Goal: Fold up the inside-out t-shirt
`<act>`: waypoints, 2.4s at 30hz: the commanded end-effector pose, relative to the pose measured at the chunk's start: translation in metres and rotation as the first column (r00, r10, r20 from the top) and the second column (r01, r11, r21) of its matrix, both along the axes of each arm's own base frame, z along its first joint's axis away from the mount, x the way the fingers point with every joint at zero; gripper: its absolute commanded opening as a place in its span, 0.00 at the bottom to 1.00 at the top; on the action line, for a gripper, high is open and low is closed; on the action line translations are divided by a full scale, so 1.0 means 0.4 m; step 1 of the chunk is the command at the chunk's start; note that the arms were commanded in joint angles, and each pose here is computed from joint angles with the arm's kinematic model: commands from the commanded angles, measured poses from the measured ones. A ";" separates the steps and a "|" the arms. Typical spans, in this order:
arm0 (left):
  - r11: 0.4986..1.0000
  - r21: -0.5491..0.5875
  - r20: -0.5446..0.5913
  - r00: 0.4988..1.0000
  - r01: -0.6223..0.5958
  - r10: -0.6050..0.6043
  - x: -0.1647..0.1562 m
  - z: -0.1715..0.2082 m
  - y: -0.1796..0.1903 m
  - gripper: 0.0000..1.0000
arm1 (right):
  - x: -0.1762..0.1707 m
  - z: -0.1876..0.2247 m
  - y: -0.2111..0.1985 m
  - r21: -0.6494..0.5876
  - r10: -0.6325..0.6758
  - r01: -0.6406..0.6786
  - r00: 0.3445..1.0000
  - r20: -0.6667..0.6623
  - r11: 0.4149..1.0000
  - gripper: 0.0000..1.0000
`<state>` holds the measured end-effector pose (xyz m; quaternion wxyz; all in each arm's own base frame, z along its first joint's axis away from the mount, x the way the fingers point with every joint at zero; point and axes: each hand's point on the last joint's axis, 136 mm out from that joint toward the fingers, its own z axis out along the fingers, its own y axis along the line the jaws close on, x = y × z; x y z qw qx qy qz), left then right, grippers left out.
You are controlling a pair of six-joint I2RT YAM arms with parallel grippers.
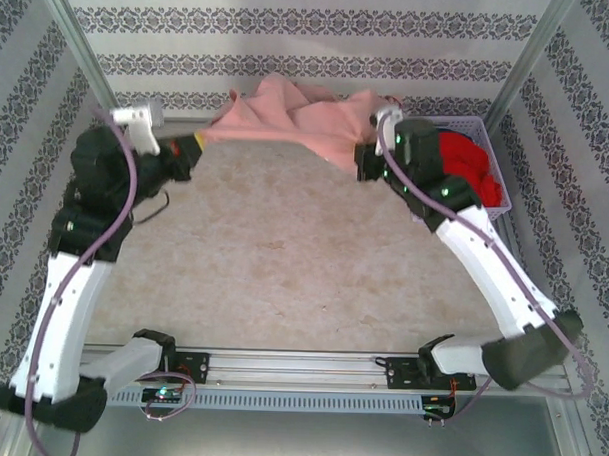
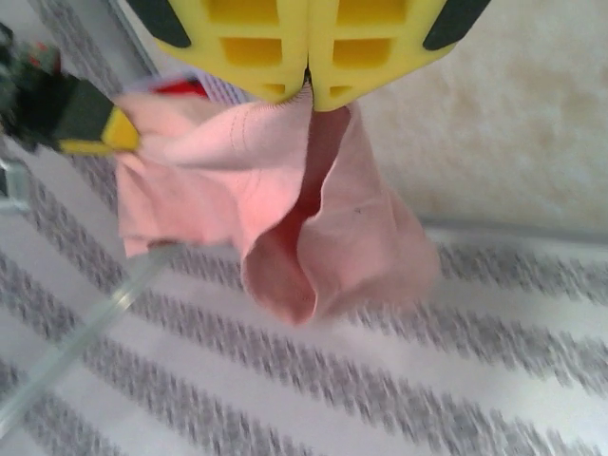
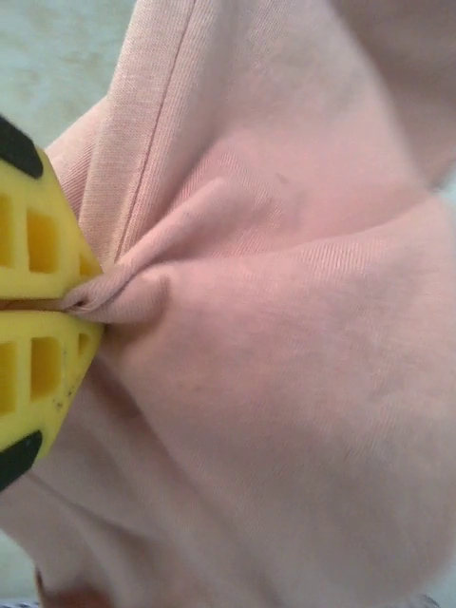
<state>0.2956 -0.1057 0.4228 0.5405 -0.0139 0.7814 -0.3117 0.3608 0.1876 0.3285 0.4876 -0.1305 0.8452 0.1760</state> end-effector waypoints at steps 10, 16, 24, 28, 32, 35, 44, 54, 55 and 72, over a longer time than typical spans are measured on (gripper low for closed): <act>0.986 -0.083 -0.573 0.817 -0.146 0.073 -0.110 -0.652 0.008 0.76 | -0.165 -0.455 0.030 -0.075 0.013 -0.051 0.903 -0.430 0.996 0.66; 0.995 0.077 -0.499 0.866 0.069 -0.022 0.073 -0.671 -0.163 0.78 | -0.020 -0.517 -0.008 -0.057 -0.115 0.100 0.854 -0.508 0.993 0.67; 0.925 0.290 -0.563 0.825 0.245 -0.042 0.218 -0.802 -0.328 0.82 | 0.070 -0.611 -0.051 -0.158 -0.226 0.166 0.817 -0.531 0.973 0.68; 0.908 0.327 -0.596 0.802 0.263 -0.018 0.277 -0.878 -0.363 0.77 | 0.114 -0.632 -0.003 -0.094 -0.173 0.145 0.813 -0.556 0.985 0.68; 0.909 0.319 -0.612 0.791 0.268 -0.019 0.338 -0.952 -0.400 0.56 | 0.160 -0.656 0.031 -0.057 -0.145 0.137 0.817 -0.558 0.989 0.53; 0.914 0.304 -0.601 0.799 0.267 -0.033 0.362 -0.959 -0.408 0.24 | 0.183 -0.647 0.040 -0.028 -0.127 0.133 0.832 -0.540 0.991 0.20; 0.945 0.245 -0.414 0.905 0.218 -0.101 0.148 -0.690 -0.265 0.00 | 0.049 -0.399 0.044 0.142 0.085 -0.036 0.931 -0.356 0.989 0.00; 0.974 0.151 -0.612 0.790 0.166 -0.039 -0.135 -0.833 -0.139 0.28 | -0.199 -0.507 0.088 0.226 0.251 -0.165 0.863 -0.438 0.960 0.00; 0.972 0.159 -0.609 0.792 0.175 -0.043 -0.131 -0.831 -0.141 0.39 | -0.207 -0.517 0.101 0.218 0.272 -0.191 0.852 -0.447 0.957 0.00; 0.826 0.194 -0.391 0.814 0.529 -0.429 0.057 -0.643 -0.382 0.79 | -0.123 -0.233 0.175 0.412 0.488 -0.400 0.862 -0.134 0.819 0.00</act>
